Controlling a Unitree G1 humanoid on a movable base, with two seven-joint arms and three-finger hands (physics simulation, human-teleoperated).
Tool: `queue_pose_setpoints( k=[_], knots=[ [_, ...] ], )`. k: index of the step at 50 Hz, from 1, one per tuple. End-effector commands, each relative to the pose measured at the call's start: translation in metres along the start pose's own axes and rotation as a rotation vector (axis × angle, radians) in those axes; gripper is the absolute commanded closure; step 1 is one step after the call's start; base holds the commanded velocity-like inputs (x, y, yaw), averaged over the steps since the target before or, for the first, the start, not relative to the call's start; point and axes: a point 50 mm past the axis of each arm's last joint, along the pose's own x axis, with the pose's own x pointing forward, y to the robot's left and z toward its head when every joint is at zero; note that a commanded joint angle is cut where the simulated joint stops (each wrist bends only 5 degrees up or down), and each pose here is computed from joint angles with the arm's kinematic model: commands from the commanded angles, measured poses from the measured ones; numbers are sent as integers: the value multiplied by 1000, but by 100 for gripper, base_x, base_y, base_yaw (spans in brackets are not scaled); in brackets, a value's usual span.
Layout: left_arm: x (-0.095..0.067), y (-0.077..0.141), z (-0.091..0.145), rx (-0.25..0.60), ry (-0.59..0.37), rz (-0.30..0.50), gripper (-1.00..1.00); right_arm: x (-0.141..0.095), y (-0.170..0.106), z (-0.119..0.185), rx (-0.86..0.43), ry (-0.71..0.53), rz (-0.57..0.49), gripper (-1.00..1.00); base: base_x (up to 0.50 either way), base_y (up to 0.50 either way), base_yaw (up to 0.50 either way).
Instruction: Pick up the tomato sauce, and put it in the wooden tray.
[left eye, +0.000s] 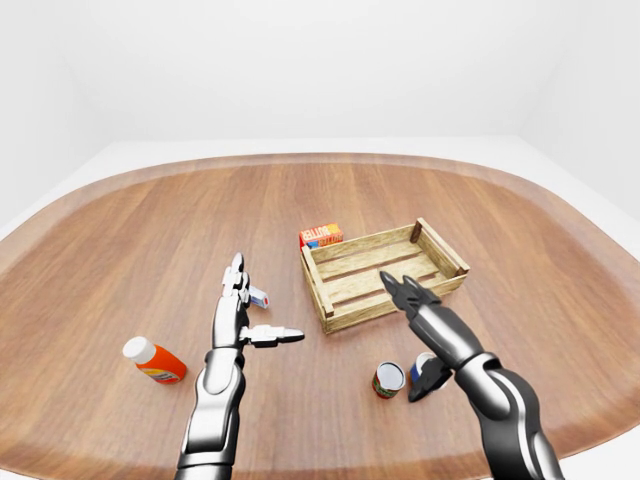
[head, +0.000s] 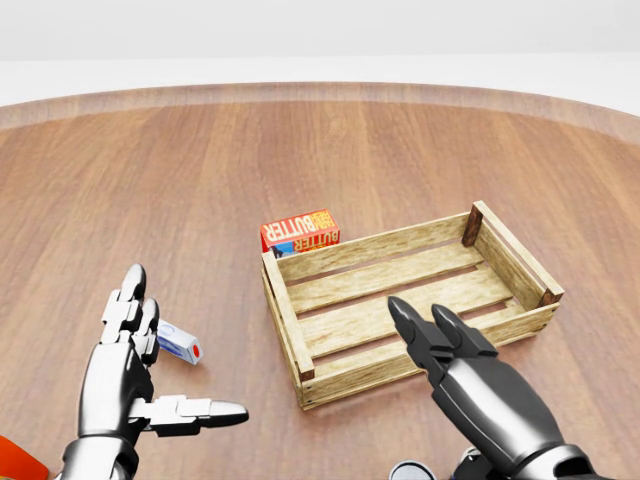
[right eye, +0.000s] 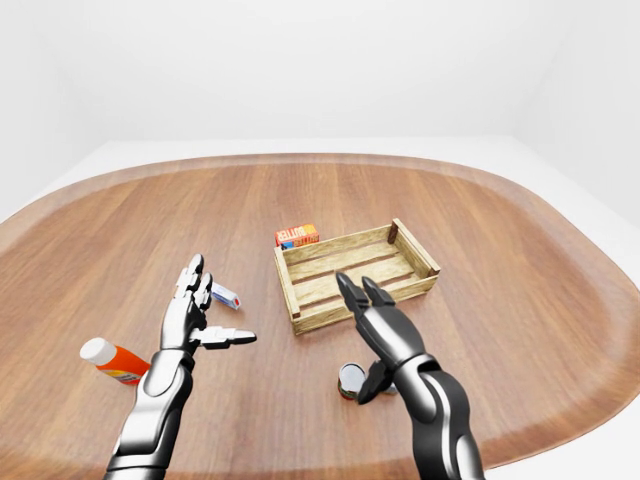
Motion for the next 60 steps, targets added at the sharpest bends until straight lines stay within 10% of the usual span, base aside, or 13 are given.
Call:
queue_pose_setpoints(
  k=[1,60],
  knots=[
    [0,0,0,0,1,0,-100,-4,18,-9,-28,76,79,-100,0,0,0],
    [-1,-1,0,-1,1,-8,-100,12,58,-27,-224,184,198,-100,0,0,0]
  ],
)
